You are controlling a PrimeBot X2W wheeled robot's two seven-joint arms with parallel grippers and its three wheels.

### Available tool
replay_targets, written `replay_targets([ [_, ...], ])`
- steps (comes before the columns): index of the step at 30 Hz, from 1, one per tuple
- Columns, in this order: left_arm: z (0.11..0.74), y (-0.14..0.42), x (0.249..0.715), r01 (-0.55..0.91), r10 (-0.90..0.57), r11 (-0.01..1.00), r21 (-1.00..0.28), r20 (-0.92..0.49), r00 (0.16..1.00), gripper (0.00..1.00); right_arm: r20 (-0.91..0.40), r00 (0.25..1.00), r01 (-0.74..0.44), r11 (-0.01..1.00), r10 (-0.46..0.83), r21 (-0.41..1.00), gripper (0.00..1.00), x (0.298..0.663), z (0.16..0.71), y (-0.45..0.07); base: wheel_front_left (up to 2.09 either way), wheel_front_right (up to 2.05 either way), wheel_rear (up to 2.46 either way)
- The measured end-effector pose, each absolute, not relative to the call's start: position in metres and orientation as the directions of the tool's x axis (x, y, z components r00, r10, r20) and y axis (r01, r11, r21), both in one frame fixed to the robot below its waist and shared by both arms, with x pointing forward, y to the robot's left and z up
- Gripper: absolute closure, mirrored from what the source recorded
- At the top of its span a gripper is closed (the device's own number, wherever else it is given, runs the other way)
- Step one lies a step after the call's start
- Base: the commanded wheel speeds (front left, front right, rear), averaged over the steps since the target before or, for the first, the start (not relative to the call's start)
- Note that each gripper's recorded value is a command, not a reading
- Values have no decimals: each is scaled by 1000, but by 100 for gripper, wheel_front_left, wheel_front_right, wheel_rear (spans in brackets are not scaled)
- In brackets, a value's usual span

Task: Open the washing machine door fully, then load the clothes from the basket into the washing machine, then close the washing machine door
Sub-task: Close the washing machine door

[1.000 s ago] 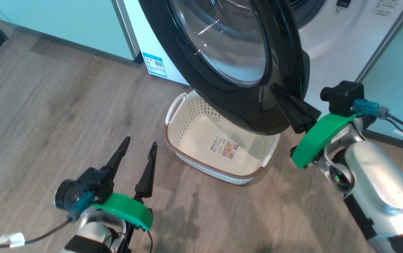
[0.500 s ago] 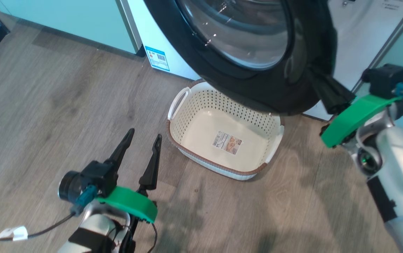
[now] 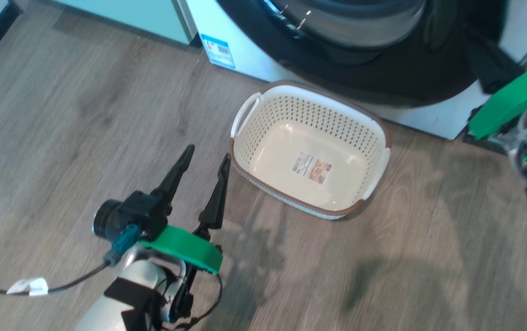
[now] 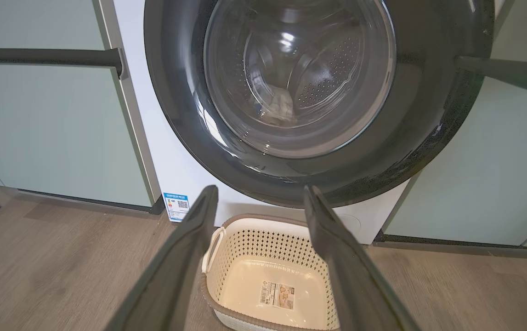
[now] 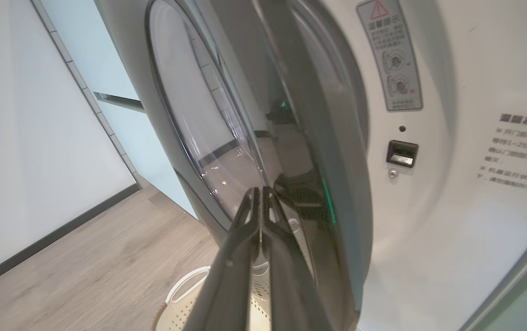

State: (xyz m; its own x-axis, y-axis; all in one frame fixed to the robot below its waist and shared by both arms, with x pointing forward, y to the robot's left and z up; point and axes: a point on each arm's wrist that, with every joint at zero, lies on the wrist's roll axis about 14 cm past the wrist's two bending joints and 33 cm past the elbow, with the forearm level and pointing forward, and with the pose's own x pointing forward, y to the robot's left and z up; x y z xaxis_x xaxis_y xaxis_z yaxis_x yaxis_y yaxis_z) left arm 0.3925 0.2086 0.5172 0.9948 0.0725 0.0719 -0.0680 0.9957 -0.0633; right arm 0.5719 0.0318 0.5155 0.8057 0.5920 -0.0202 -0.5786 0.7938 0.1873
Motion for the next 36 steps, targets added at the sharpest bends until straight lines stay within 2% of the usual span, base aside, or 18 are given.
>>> replay_targets([
  [19,512,209,423,-67,72,996,-61,83,994,0,0,831,-550,822,557,149,100,646,510,32,0,0,0],
  [28,513,210,425,-73,79,995,-72,92,993,0,-9,827,-555,818,562,151,100,646,502,35,0,0,0],
  [36,518,213,425,-75,81,995,-60,108,991,0,34,810,-583,800,585,143,100,634,515,40,0,0,0],
])
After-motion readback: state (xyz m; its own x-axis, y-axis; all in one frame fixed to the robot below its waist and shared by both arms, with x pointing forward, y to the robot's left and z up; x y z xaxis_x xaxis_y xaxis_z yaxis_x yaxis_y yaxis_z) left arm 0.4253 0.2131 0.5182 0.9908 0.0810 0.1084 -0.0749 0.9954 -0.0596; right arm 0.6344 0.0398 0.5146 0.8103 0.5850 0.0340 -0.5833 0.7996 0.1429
